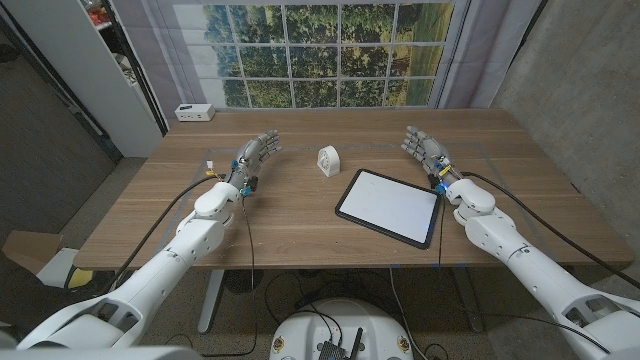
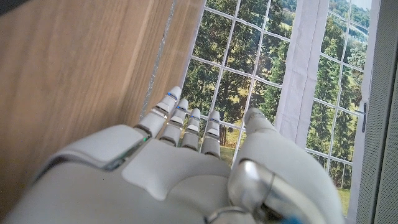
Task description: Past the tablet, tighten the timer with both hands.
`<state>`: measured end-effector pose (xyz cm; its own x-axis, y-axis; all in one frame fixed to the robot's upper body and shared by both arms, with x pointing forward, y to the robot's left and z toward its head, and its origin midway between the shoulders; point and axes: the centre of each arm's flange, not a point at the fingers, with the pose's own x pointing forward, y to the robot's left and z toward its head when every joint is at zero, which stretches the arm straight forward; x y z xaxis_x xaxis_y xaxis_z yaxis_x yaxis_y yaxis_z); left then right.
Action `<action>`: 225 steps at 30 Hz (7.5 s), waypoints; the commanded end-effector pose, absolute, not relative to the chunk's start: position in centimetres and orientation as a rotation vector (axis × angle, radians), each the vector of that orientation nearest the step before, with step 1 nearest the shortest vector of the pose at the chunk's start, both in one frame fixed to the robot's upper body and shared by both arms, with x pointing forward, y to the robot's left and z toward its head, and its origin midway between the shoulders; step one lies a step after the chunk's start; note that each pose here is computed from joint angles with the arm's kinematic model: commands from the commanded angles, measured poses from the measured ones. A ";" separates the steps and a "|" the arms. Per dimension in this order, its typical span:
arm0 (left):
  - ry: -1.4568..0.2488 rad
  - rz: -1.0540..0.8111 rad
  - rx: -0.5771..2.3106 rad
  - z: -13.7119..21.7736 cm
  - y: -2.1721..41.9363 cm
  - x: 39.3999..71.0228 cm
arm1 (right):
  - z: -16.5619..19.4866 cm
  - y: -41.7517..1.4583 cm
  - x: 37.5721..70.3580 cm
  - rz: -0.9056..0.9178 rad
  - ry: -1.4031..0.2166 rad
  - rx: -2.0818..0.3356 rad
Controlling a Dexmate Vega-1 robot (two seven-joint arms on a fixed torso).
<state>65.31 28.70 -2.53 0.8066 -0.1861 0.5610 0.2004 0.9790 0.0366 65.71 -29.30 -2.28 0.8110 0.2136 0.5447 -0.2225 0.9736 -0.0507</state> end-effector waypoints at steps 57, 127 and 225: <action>-0.593 -0.182 0.073 -3.2 30.0 65.1 | 12.4 -19.4 64.3 0.624 -0.383 -1.311; -0.576 -0.178 0.032 -5.4 28.6 64.6 | 14.0 -4.2 68.8 0.733 -0.214 -1.860; -0.615 -0.172 0.150 -3.7 28.8 64.3 | 11.3 -4.2 70.4 0.683 -0.262 -1.677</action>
<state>65.18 29.23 -4.61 0.8220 -0.1877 0.5376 0.1466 0.9820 0.1187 70.64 -3.87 11.06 0.7915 0.5120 -0.3337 -0.2264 -0.2617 -0.9382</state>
